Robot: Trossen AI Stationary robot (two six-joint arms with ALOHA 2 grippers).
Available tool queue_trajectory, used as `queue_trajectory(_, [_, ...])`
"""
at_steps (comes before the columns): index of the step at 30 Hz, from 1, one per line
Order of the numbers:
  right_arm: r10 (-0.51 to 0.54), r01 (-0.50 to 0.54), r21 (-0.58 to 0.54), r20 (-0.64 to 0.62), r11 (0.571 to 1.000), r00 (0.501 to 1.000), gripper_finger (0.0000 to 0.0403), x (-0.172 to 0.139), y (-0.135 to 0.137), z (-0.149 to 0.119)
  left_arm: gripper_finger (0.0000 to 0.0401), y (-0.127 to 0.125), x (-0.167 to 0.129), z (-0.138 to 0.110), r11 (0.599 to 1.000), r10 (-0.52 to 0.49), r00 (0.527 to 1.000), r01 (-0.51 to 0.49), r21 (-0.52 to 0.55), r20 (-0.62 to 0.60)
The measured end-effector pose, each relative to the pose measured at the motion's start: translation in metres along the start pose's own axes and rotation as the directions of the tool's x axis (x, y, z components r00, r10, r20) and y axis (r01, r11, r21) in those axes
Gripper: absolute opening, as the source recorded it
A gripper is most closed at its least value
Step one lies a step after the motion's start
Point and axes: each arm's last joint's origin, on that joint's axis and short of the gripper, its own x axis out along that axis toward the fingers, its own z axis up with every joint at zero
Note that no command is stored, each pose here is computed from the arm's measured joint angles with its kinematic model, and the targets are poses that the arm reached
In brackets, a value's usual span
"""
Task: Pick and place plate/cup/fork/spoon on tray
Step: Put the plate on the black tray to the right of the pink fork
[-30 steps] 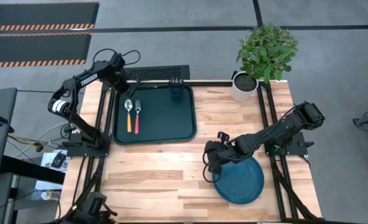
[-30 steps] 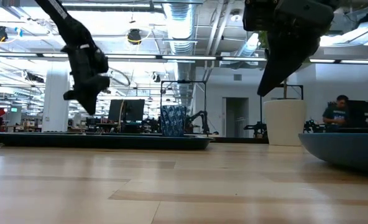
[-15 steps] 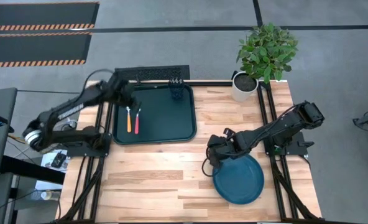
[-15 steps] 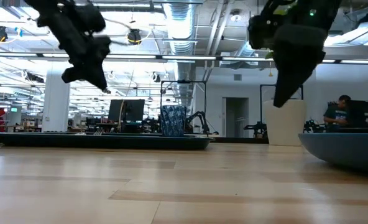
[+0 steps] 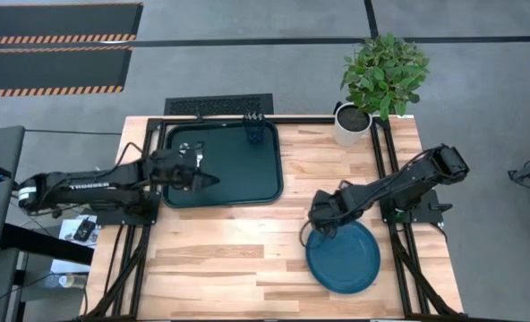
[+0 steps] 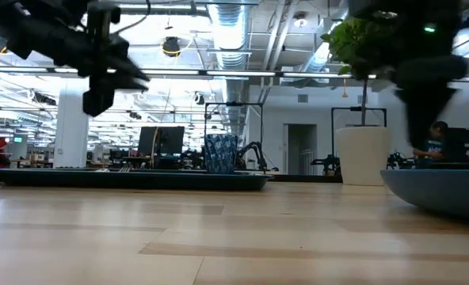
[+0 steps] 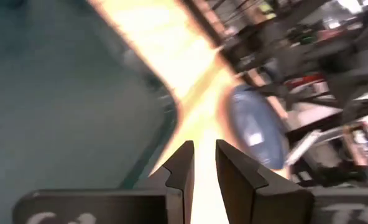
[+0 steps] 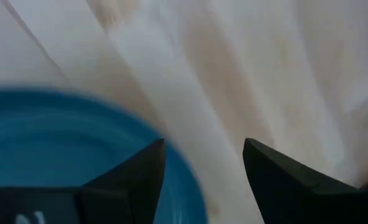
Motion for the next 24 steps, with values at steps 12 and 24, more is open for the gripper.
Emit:
queue_trajectory(12, [0.043,0.012,0.377,-0.137,0.926,0.990,0.0240,0.024,-0.007,-0.080,0.0081,-0.048,0.018,-0.010,0.977,-0.208,0.951,0.191,0.096,0.228])
queue_trajectory(24, [0.092,-0.024,0.536,-0.100,0.844,0.991,0.0240,-0.001,-0.017,-0.104,0.0170,-0.088,0.094,-0.036,0.982,-0.135,0.985,0.120,0.147,0.104])
